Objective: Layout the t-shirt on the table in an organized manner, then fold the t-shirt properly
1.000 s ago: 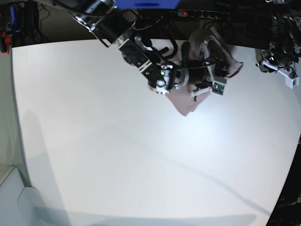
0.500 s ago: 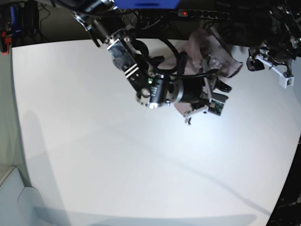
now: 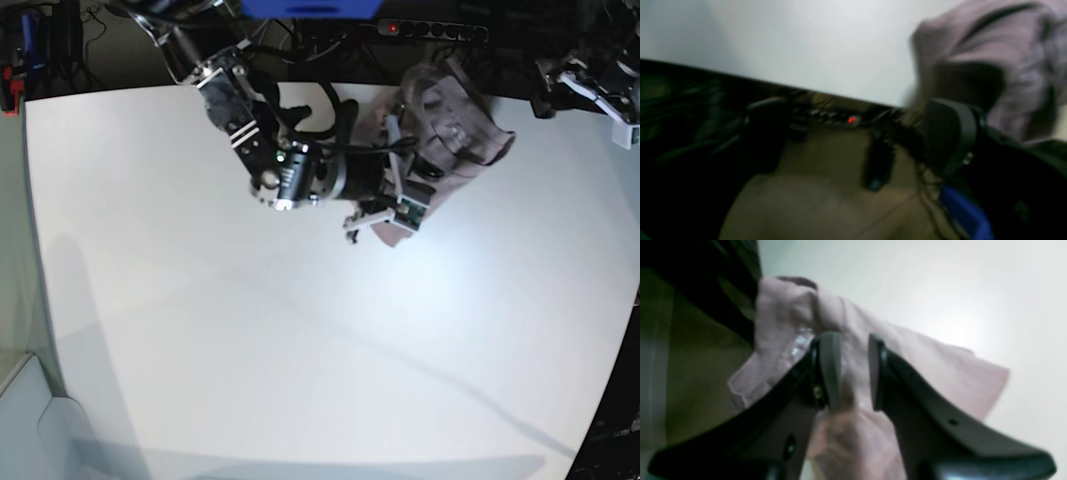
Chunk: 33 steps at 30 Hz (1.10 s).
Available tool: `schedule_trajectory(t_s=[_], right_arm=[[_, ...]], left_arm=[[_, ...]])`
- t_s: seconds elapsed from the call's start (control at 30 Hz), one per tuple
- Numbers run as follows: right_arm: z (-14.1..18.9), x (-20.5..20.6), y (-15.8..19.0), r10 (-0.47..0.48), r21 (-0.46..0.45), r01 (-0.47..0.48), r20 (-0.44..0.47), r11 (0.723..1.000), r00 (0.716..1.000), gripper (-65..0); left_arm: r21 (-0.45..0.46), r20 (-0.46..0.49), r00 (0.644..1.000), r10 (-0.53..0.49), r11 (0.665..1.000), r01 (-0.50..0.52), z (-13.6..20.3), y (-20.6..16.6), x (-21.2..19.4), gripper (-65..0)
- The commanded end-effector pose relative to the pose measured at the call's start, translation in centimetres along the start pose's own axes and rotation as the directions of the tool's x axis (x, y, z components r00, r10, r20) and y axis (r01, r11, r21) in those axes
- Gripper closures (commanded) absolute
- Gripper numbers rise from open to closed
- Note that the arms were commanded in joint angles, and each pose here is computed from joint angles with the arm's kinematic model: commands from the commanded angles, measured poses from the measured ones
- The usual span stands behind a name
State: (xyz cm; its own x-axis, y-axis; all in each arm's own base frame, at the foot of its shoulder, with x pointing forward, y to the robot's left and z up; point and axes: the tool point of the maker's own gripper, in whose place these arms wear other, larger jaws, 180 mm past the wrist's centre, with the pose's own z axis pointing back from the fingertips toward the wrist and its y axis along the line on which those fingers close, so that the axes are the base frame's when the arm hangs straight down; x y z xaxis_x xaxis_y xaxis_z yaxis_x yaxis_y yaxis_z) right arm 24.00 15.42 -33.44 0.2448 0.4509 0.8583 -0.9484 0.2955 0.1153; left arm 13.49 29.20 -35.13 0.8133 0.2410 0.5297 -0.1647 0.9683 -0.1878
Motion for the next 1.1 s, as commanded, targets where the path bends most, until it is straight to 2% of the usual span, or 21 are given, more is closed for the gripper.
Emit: schedule_trajectory(t_s=[0.0,0.17,0.4,0.6,1.07], right_arm=[[0.4,2.1,-0.4,0.012,-0.006,-0.012,0.069,1.000,0.998,-13.0],[0.9,0.7,-1.0,-0.006,-0.022,0.007,0.044,1.000,0.999,-13.0],[1.2,-0.8,-0.9,-0.017,-0.024,0.018,0.014,1.000,1.000,-13.0],[1.5,-1.9,-1.0,-0.020,-0.027,0.020,-0.009,0.999,1.000,-13.0],[1.5,-1.9,-1.2,-0.019,-0.029,0.019,-0.013,0.999,1.000,-13.0]], left_arm=[[-0.039,0.034,0.999,0.018,0.999,-0.016,0.4,-0.8,0.5,-62.6],[-0.153,0.080,0.990,0.115,0.983,-0.102,-0.9,-4.2,0.8,-62.6],[-0.266,0.019,0.978,0.206,0.944,-0.193,-4.0,-7.9,-0.8,-62.6],[-0.264,-0.039,0.961,0.273,0.925,-0.274,-5.6,-7.4,-2.7,-62.6],[-0.286,-0.037,0.946,0.322,0.904,-0.319,-7.6,-7.6,-1.9,-62.6]])
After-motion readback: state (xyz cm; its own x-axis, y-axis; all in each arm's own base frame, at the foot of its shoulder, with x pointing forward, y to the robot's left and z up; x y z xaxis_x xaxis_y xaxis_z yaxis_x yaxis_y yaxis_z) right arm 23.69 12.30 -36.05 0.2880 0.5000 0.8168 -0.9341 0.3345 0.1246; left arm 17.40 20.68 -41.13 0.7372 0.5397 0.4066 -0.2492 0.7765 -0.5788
